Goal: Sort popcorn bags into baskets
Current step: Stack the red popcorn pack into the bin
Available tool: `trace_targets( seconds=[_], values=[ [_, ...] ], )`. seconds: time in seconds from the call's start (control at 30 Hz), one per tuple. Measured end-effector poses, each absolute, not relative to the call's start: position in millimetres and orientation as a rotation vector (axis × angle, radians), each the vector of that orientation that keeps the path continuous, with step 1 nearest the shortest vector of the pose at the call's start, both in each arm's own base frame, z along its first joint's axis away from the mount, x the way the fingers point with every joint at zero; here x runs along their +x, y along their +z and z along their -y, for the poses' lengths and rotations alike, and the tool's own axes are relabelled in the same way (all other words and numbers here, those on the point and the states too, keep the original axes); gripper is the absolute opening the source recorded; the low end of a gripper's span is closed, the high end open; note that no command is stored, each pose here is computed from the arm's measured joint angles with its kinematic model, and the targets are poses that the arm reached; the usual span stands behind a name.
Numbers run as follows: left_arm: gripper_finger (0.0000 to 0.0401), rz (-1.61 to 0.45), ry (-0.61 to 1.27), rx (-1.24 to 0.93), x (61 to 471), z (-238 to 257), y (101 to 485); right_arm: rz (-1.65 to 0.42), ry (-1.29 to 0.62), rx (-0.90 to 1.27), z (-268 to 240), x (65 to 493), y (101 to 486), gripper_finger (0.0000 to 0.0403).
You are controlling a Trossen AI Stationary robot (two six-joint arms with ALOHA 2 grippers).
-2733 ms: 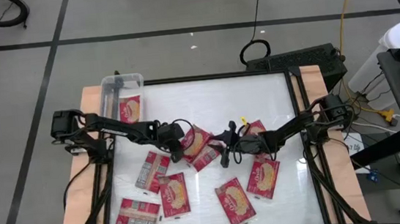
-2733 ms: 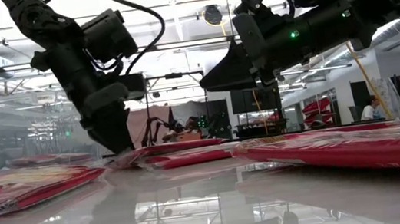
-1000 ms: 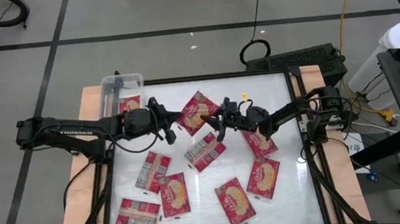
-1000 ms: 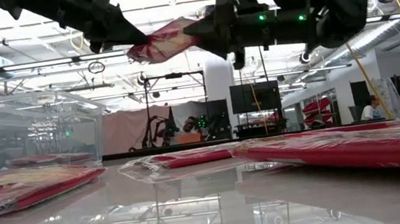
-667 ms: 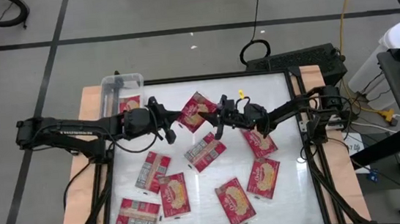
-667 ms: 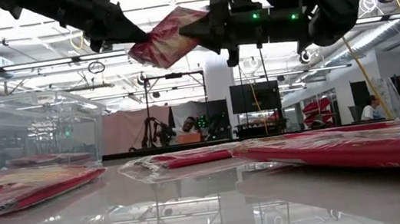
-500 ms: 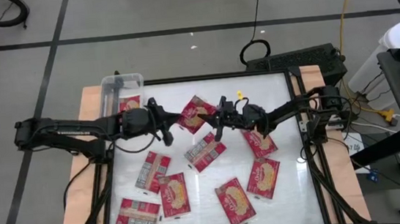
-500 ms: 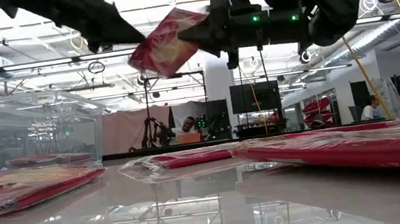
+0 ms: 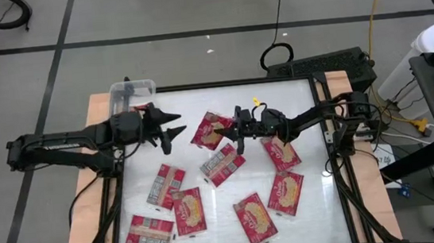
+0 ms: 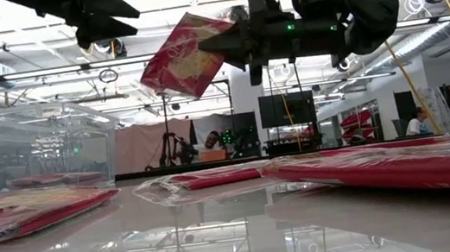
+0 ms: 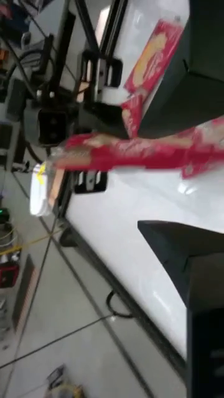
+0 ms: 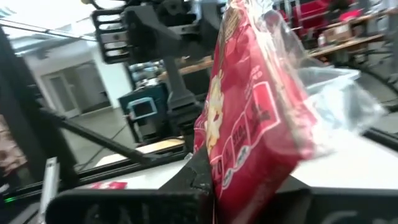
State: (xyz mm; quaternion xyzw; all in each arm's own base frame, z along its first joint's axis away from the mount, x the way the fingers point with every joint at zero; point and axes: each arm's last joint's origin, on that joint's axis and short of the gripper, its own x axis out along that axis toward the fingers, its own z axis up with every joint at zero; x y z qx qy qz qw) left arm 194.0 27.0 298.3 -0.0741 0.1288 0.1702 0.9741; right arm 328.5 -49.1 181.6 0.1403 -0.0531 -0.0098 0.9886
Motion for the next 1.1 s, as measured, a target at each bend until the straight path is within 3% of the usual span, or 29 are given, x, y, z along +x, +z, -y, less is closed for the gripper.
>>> trace_targets(
  seconds=[0.1, 0.4, 0.7, 0.8, 0.93, 1.1],
  values=[
    [0.0242, -0.257, 0.355, -0.05, 194, -28, 300, 0.083, 0.026, 0.287, 51, 328, 180, 0.0031],
    [0.0241, -0.398, 0.263, -0.201, 211, -20, 277, -0.009, 0.068, 0.268, 50, 328, 172, 0.0029],
    [0.0319, -0.419, 0.24, -0.211, 250, -25, 251, -0.017, 0.07, 0.269, 49, 328, 171, 0.0031],
    [0.0327, -0.409, 0.197, -0.225, 258, -27, 246, -0.021, 0.07, 0.266, 49, 328, 171, 0.0031],
    [0.0287, -0.437, 0.142, -0.23, 263, -30, 239, -0.018, 0.07, 0.252, 49, 328, 171, 0.0031],
    [0.0178, -0.45, 0.103, -0.239, 263, -33, 237, -0.02, 0.07, 0.243, 49, 328, 171, 0.0031]
  ],
)
